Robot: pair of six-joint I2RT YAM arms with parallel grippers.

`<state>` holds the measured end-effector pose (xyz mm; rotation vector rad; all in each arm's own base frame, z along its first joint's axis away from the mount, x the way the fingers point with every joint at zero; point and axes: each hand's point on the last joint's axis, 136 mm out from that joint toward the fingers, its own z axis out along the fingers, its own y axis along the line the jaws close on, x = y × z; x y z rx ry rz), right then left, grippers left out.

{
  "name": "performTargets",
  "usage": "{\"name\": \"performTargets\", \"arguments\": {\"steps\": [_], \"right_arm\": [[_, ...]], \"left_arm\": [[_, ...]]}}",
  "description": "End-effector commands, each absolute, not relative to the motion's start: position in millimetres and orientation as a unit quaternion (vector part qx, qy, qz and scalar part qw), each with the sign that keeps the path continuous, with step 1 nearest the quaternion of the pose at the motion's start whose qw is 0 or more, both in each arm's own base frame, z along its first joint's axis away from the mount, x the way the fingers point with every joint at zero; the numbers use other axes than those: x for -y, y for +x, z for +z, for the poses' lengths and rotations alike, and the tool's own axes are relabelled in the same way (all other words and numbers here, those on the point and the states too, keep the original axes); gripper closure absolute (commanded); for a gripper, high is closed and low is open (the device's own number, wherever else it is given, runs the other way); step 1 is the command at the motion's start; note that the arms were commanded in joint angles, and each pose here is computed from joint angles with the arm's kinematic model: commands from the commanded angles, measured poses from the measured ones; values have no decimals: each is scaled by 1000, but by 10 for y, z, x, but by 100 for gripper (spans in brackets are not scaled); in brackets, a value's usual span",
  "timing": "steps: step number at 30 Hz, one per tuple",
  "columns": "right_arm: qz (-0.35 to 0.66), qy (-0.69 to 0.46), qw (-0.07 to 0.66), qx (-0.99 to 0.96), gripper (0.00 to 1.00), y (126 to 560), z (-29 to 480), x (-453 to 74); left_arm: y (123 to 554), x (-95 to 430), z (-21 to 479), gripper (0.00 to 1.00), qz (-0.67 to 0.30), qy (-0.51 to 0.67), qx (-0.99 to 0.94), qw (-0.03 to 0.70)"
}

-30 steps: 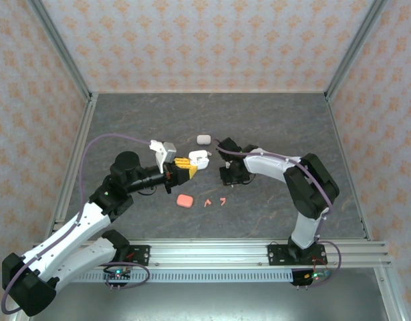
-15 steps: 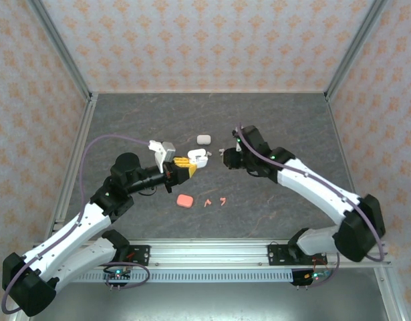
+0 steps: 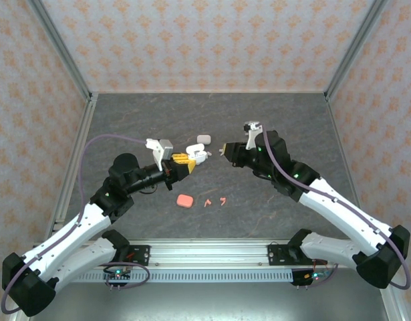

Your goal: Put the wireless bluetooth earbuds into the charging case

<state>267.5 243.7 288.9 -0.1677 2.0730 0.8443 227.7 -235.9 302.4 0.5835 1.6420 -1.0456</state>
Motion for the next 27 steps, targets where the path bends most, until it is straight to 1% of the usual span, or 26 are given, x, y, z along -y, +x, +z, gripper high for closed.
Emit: {"name": "performTargets", "arguments": {"steps": [1, 8, 14, 27], "right_arm": [[382, -77, 467, -794, 78, 2608, 3153, -2555], [427, -93, 507, -743, 78, 2477, 3508, -2686], [458, -102, 527, -709, 78, 2391, 3750, -2783], [464, -124, 517, -709, 78, 2419, 3710, -3033]], "left_arm": [[2265, 2343, 3194, 100, -444, 238, -663, 554], [2275, 2337, 3212, 100, -443, 235, -662, 557], [2289, 2328, 3203, 100, -440, 232, -663, 559], [2290, 2331, 3203, 100, -441, 232, -662, 559]]}}
